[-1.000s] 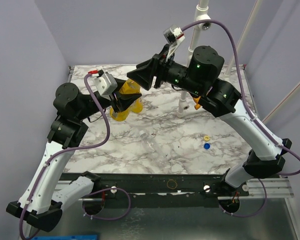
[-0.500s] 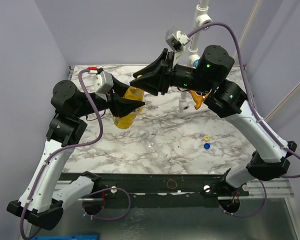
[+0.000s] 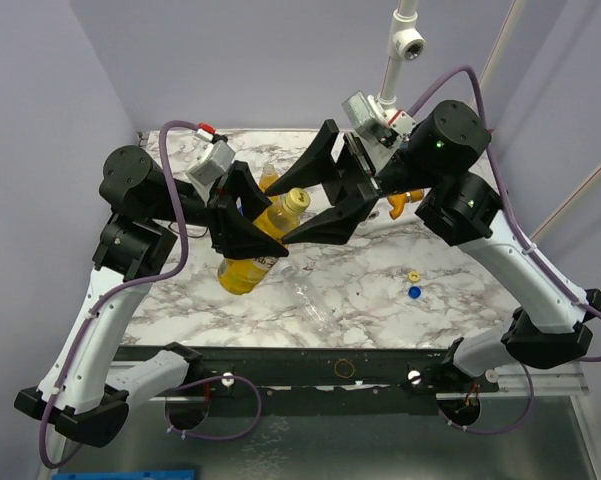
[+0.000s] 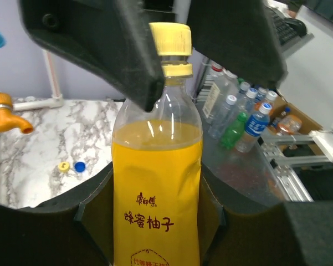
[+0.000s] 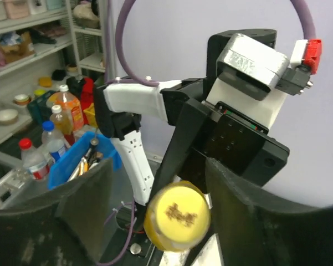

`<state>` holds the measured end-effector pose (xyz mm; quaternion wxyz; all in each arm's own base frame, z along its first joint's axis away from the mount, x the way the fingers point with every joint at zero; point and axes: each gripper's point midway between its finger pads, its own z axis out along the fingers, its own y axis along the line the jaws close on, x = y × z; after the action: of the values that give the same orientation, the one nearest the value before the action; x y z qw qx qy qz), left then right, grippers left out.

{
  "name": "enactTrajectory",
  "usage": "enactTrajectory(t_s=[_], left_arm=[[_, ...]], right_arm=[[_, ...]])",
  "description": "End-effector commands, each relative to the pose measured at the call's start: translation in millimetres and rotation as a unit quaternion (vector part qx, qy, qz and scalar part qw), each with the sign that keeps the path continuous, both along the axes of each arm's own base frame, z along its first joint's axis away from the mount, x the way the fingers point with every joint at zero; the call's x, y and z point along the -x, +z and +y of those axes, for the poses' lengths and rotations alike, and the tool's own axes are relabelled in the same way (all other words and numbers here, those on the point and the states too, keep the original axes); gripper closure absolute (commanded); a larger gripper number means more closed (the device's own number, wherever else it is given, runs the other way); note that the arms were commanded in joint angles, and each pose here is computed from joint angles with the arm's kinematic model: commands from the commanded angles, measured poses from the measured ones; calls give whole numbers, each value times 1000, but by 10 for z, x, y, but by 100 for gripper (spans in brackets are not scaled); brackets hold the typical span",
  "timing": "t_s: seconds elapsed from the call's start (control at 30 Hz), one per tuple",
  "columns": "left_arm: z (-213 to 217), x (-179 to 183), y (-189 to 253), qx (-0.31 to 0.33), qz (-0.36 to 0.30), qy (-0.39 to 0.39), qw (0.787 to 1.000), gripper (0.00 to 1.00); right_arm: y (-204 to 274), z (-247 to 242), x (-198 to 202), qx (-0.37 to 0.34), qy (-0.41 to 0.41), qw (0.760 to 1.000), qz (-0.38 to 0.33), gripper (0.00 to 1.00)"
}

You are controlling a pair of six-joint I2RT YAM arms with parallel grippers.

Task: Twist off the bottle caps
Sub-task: Unscrew the bottle cap from the plastic bottle.

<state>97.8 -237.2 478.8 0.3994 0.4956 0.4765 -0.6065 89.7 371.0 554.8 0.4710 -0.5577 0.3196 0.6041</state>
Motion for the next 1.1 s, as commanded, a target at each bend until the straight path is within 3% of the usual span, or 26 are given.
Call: enactTrajectory(t_s=[0.0,0.07,0.1,0.37,0.57,0.87,1.07], left_arm=[[-53,-298,-15,18,-14,75,997,100],[-54,-492,-20,29,-43,132,990,100],[-47,-606,-36,30,-58,163,984,100],[182,-1297,-145,14,-173,348,921,100],[235,-1389,-165,7,-192,372,908,100],[234,-1369,-158,10,-188,370,910,100],[219,-1322,-131,16,-177,363,915,100]], right_arm=[[148,-1,-325,-14,-138,989,44,18],[226,-47,-625,-30,-227,971,66,2],[237,-63,-747,-27,-261,962,77,0],[46,-89,-1338,10,-402,900,167,0],[-79,41,-1445,20,-407,893,192,2],[-85,157,-1456,14,-391,897,205,26],[-78,174,-1435,13,-383,901,204,55]])
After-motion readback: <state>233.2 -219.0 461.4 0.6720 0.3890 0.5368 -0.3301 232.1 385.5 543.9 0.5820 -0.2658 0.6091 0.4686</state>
